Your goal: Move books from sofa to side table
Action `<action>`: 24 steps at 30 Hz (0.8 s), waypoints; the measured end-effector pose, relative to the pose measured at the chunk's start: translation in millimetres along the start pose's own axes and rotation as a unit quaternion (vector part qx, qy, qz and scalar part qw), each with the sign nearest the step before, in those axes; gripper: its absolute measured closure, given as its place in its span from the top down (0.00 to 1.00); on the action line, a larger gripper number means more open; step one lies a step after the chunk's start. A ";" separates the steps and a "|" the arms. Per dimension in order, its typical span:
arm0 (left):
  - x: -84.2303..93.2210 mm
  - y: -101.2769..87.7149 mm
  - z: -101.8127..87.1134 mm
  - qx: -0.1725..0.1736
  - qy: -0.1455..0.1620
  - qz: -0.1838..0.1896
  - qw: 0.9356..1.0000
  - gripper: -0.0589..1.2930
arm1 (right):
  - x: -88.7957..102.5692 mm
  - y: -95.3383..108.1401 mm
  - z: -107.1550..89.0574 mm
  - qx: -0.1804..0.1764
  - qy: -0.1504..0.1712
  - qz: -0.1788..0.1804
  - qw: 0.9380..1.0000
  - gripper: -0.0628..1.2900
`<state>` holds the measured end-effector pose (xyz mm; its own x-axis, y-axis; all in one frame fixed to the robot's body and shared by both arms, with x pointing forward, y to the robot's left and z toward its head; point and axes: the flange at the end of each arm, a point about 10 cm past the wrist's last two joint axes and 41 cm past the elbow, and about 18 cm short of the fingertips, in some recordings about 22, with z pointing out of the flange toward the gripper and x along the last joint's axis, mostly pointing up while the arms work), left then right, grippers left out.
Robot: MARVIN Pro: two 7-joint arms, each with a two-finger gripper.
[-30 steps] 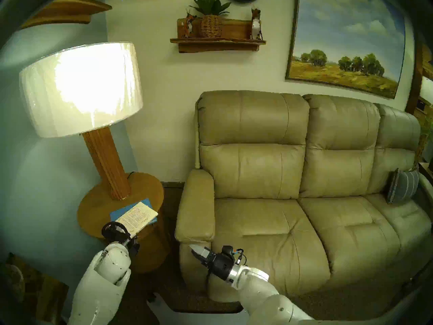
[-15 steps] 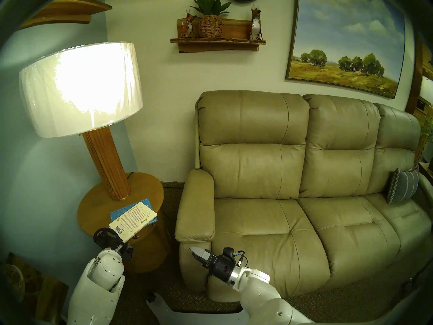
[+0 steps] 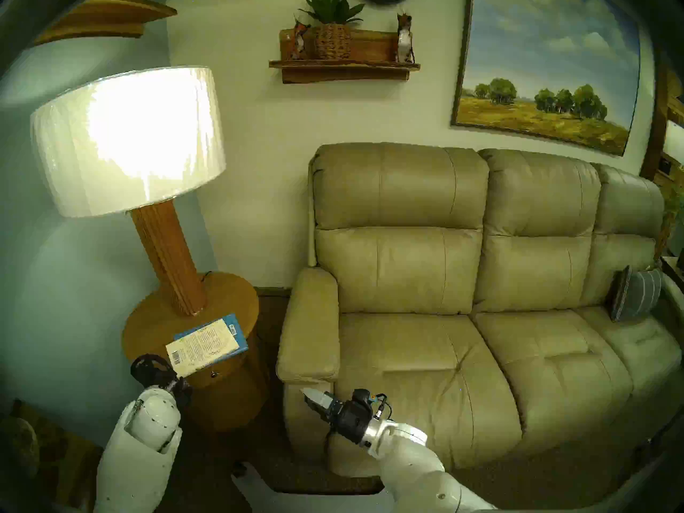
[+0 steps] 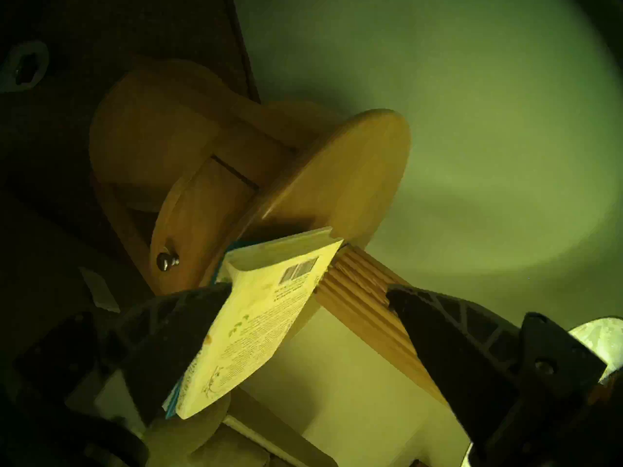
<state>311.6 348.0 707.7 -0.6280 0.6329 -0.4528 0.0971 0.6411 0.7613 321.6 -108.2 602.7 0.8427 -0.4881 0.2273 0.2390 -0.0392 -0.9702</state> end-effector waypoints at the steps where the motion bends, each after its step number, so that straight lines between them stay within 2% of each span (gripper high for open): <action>1: -1.2 0.3 -2.5 -0.004 -0.005 0.004 1.000 0.98 | -0.3 0.2 -0.4 0.000 0.001 0.001 1.000 0.96; 5: -8.4 -8.0 -15.8 -0.010 -0.025 0.022 0.999 0.98 | -1.9 1.3 -2.1 -0.003 0.003 0.004 1.000 0.96; 13: -12.6 -52.5 -53.9 -0.023 -0.055 0.094 0.994 0.98 | -3.5 2.8 -4.4 -0.008 0.006 0.010 1.000 0.96; 18: -5.6 -76.5 -76.7 -0.040 -0.072 0.152 0.985 0.98 | -0.9 3.4 -7.5 -0.011 0.015 0.012 1.000 0.96; 24: 5.1 -101.7 -106.0 -0.063 -0.100 0.223 0.968 0.98 | 5.8 3.7 -12.4 -0.017 0.031 0.014 0.999 0.96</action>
<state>216.7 240.0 677.1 -0.3813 0.9142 -0.1371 0.2207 0.2340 0.9469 321.4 -122.0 599.3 0.8169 -0.5428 0.1953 0.1980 -0.0542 -0.9787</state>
